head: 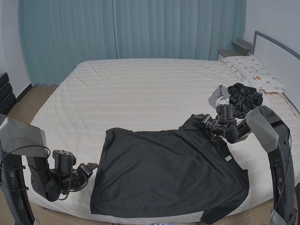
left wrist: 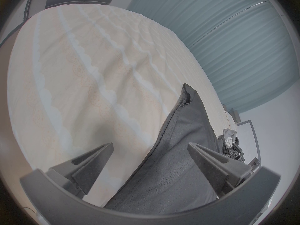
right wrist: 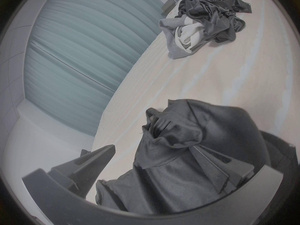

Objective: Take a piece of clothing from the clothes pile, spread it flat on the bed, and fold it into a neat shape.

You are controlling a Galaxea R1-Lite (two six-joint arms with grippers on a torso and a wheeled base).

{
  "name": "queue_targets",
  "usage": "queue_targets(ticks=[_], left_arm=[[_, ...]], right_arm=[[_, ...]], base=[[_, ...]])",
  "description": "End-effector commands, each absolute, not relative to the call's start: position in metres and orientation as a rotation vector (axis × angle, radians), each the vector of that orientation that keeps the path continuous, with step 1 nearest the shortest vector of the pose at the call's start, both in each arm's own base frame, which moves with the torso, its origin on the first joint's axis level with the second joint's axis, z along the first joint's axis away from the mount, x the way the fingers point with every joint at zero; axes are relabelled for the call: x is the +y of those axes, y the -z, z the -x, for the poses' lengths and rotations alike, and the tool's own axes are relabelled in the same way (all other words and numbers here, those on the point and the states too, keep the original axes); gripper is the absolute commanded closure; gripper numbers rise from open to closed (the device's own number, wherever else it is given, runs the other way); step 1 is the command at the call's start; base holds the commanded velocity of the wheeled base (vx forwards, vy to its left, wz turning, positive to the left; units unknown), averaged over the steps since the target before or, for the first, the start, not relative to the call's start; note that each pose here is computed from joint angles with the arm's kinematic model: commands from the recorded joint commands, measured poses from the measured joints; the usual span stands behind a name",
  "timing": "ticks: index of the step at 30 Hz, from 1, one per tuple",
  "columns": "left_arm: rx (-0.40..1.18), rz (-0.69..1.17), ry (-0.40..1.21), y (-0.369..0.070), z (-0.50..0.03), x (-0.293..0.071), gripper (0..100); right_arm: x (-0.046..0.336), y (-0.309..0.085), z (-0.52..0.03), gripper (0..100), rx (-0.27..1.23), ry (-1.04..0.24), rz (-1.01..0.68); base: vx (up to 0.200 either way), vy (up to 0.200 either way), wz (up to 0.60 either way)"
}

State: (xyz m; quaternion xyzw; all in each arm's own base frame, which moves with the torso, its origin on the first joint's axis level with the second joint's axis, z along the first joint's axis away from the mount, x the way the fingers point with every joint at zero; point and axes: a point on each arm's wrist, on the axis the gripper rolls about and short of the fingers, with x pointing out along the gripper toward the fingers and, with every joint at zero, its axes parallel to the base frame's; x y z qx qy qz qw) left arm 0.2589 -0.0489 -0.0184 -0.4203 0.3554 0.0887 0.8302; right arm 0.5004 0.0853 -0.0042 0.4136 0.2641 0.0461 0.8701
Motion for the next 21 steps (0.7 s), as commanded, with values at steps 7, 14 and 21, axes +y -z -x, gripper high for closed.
queue_targets(ticks=[7, 14, 21], left_arm=[[0.756, 0.891, -0.188, 0.019, -0.259, -0.049, 0], [0.756, 0.891, -0.188, 0.019, -0.259, -0.049, 0], [0.756, 0.89, -0.187, 0.019, -0.259, -0.049, 0]], right_arm=[[0.079, 0.007, -0.499, 0, 0.585, -0.066, -0.865], [0.075, 0.008, -0.496, 0, 0.624, -0.036, -0.86], [0.082, 0.024, -0.5, 0, 0.639, -0.04, -0.851]], base=[[0.0, 0.0, 0.0], [0.0, 0.0, 0.0], [0.0, 0.0, 0.0]])
